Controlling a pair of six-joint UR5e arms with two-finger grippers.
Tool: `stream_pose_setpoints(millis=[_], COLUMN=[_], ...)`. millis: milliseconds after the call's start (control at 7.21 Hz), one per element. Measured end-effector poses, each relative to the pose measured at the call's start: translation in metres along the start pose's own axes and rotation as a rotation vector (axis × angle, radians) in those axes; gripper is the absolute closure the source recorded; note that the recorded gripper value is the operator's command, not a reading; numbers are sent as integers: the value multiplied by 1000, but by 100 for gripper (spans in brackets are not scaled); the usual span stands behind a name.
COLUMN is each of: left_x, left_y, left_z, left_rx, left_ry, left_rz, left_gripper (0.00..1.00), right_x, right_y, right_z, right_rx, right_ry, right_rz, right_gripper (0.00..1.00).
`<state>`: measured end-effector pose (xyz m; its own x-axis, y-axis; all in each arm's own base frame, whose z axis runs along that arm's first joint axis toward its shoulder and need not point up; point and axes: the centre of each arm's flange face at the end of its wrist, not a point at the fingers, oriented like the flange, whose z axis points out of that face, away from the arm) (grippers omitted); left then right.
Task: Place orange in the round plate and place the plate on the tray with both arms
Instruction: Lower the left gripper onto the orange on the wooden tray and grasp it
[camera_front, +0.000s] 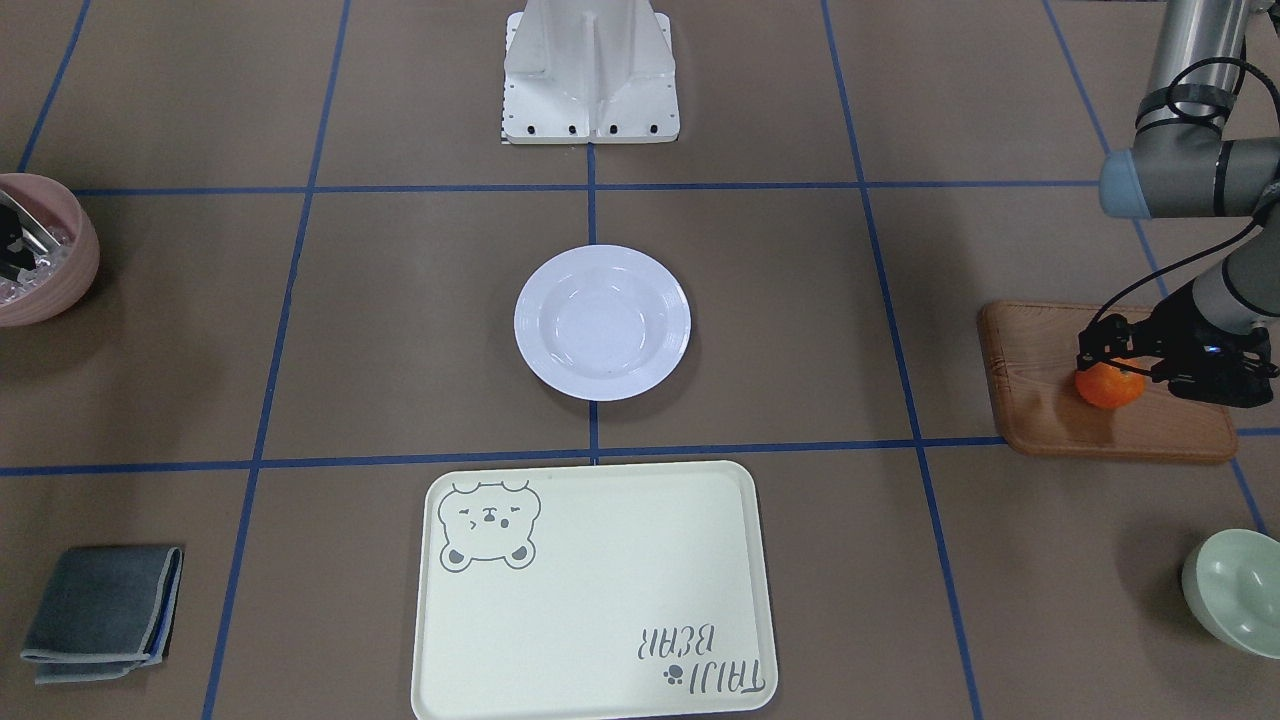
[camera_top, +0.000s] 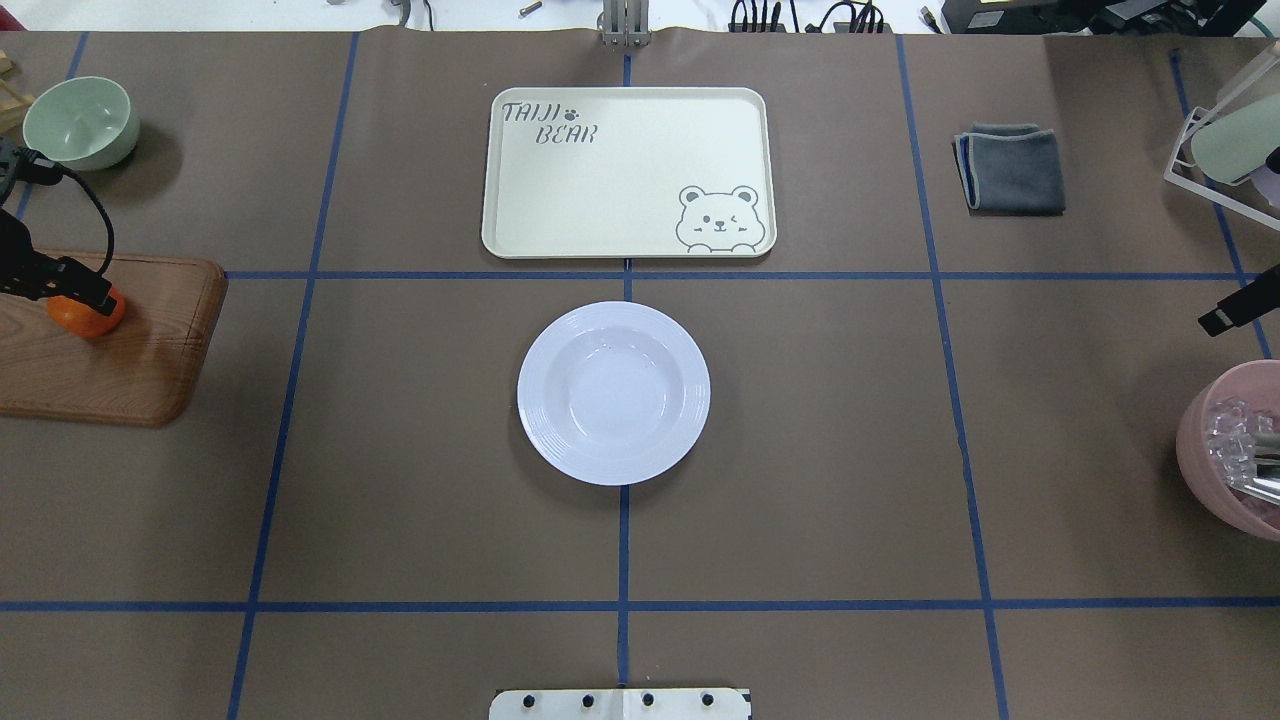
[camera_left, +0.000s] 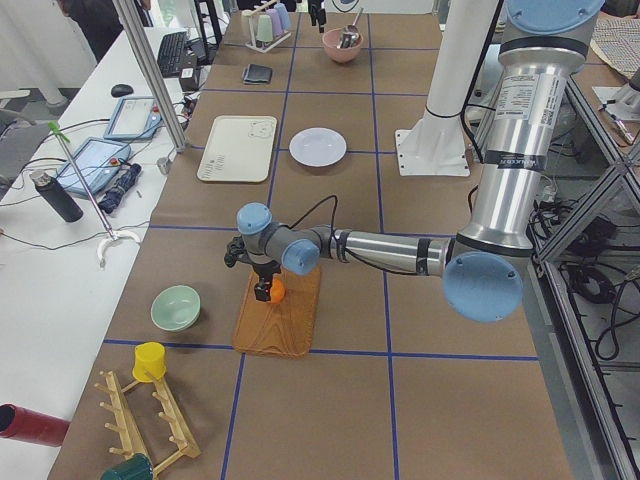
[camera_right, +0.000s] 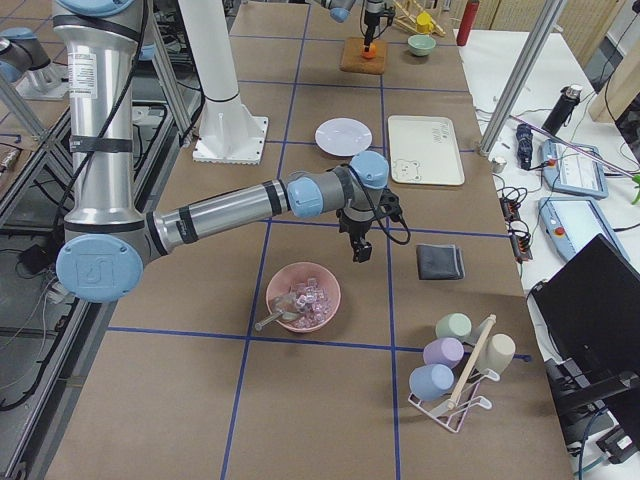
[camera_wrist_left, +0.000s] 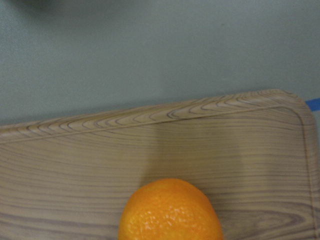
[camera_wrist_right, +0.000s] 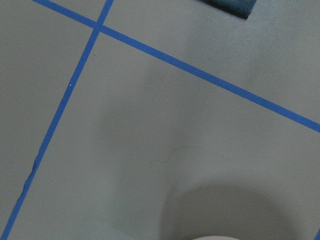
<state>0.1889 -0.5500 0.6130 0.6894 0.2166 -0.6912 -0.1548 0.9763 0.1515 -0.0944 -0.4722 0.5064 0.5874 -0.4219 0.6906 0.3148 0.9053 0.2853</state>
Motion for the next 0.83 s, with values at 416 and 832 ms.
stream_pose_setpoints(millis=[416, 832], left_x=[-4, 2], left_y=[0, -5], left_z=[6, 6], left_rx=[5, 10], left_ry=[3, 7], left_rz=[-12, -20], left_gripper=[3, 3], right_x=[-2, -2], right_y=[-1, -1], right_z=[2, 3], right_rx=[-3, -5], right_ry=[-1, 0], right_rz=[-1, 0], right_gripper=[0, 0])
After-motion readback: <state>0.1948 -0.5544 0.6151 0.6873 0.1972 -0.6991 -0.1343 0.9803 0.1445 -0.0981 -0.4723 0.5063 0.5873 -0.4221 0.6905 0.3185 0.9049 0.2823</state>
